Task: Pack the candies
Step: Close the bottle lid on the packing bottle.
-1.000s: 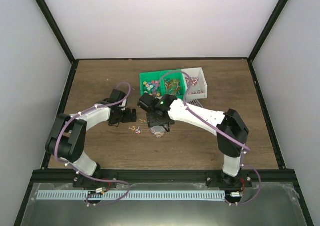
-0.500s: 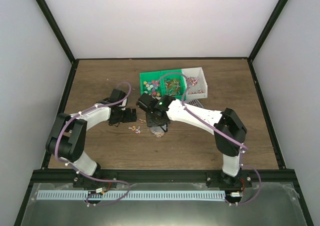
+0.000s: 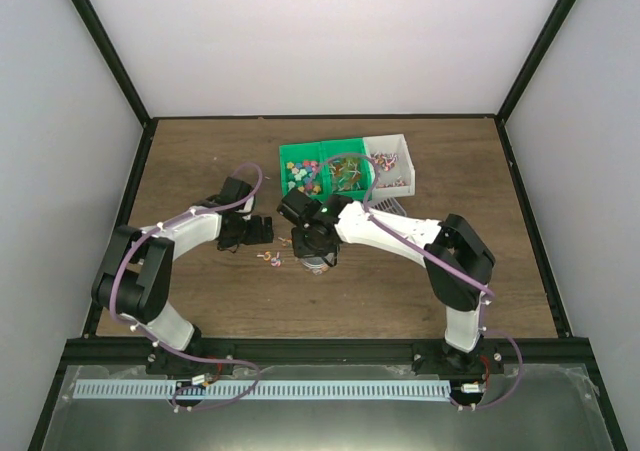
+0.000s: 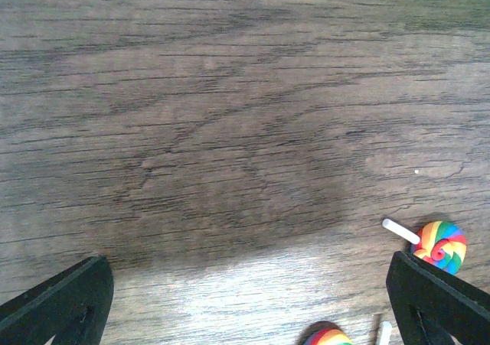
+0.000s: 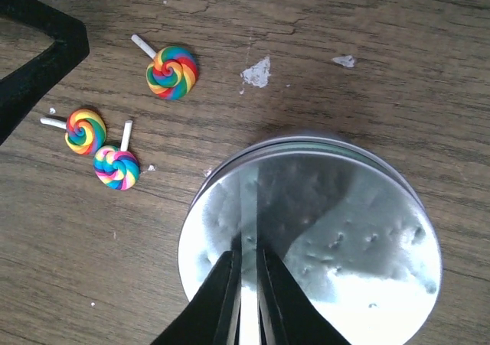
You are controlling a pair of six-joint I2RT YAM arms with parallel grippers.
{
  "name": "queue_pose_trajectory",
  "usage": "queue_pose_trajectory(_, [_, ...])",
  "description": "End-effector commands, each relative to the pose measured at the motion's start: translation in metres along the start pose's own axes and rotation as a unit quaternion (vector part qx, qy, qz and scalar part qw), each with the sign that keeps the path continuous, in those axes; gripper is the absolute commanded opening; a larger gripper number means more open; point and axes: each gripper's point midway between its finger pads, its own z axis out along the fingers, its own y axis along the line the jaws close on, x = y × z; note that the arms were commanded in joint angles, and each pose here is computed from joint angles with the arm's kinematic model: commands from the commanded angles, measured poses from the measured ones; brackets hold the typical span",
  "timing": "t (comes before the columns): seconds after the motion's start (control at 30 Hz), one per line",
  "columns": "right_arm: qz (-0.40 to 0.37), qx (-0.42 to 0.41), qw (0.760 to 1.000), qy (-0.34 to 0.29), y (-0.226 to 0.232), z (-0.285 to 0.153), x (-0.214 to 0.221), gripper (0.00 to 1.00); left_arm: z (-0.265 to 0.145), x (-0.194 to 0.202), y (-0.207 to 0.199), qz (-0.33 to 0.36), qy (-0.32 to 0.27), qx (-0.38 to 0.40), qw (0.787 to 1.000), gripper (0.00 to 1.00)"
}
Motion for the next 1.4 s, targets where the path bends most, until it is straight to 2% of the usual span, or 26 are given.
queue_pose_trajectory(0.0, [-0.002, -0.032, 0.999, -0.031, 0.012, -0.022, -0.017, 0.10, 0.016, 0.033, 0.011, -0.010, 0.066, -0.014, 0.998, 1.00])
queue_pose_trajectory(0.4, [0.013, -0.021, 0.999, -0.027, -0.001, -0.008, -0.023, 0.11, 0.015, 0.032, 0.012, -0.007, 0.066, -0.017, 0.998, 1.00])
queue_pose_trajectory(0.53, [0.015, -0.015, 1.000, -0.008, -0.006, -0.001, -0.020, 0.11, 0.016, 0.032, 0.011, -0.011, 0.067, -0.013, 0.998, 1.00])
queue_pose_trajectory(0.63, [0.013, -0.018, 0.999, -0.027, -0.003, -0.014, -0.030, 0.11, 0.017, 0.032, 0.011, -0.011, 0.067, -0.013, 0.998, 1.00])
queue_pose_trajectory(0.8, [0.009, -0.040, 0.995, -0.096, 0.004, -0.055, -0.055, 0.11, 0.018, 0.033, 0.012, -0.012, 0.069, -0.014, 0.997, 1.00])
queue_pose_trajectory(0.9, [0.006, -0.045, 0.993, -0.108, 0.004, -0.060, -0.059, 0.11, 0.019, 0.033, 0.011, -0.011, 0.071, -0.014, 0.997, 1.00])
queue_pose_trajectory(1.2, [0.007, -0.028, 0.999, -0.028, -0.004, -0.007, -0.027, 0.13, 0.021, 0.031, 0.011, -0.009, 0.072, -0.015, 0.997, 1.00])
queue_pose_trajectory(1.37, [0.002, -0.020, 1.000, -0.014, -0.007, 0.005, -0.024, 0.13, 0.022, 0.032, 0.011, -0.010, 0.075, -0.015, 0.997, 1.00])
